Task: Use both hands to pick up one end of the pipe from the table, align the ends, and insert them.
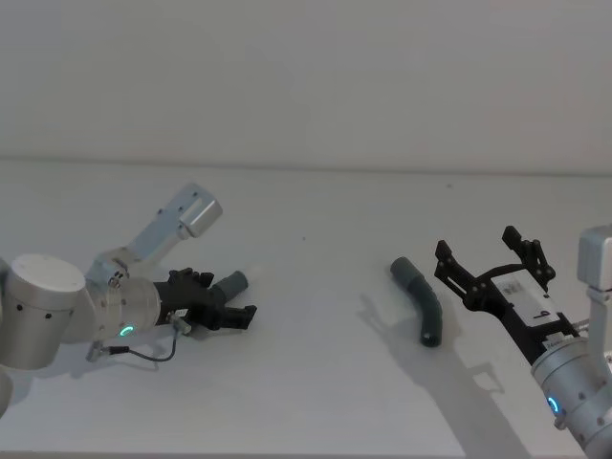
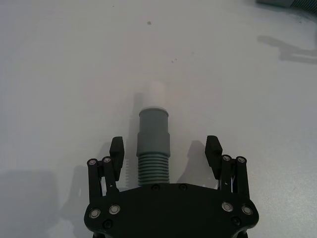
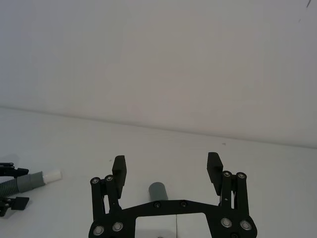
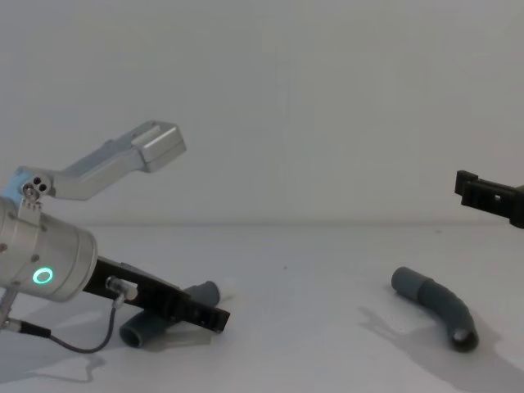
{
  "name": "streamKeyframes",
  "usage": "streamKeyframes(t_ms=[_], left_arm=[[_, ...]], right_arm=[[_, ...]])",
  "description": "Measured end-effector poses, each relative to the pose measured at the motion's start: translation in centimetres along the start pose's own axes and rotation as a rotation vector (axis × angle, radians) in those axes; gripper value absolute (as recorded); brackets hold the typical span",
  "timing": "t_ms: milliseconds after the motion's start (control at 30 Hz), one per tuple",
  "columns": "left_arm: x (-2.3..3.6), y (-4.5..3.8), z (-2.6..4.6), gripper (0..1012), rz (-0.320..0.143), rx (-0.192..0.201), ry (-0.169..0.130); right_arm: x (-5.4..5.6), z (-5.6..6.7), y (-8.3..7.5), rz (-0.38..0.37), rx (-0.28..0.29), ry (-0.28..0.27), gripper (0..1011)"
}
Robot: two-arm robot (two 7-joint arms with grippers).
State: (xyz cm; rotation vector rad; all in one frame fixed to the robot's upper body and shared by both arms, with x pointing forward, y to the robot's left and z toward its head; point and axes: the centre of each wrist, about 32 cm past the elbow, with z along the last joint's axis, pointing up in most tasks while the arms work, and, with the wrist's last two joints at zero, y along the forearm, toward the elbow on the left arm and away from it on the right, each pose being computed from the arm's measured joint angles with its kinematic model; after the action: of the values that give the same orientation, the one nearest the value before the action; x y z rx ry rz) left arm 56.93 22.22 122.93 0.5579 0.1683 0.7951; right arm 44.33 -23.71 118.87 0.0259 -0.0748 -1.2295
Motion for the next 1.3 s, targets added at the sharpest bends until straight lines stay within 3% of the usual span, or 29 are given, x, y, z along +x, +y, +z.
streamKeyframes(t_ms=[233, 600, 1300], left_arm=[[-0.14, -0.31, -0.13, 979, 0.016, 0.001, 0.003], [-0.25, -0.67, -0.23, 786, 0.047, -0.006, -0.004], [-0.30, -0.85, -0.32, 642, 0.064, -0.008, -0.007]], right_arm=[[0.00, 0.00, 0.00, 0.000, 0.000, 0.000, 1001], [0.00, 0.00, 0.00, 0.000, 0.000, 0.000, 1001], [0.00, 0.00, 0.00, 0.000, 0.000, 0.000, 1001]])
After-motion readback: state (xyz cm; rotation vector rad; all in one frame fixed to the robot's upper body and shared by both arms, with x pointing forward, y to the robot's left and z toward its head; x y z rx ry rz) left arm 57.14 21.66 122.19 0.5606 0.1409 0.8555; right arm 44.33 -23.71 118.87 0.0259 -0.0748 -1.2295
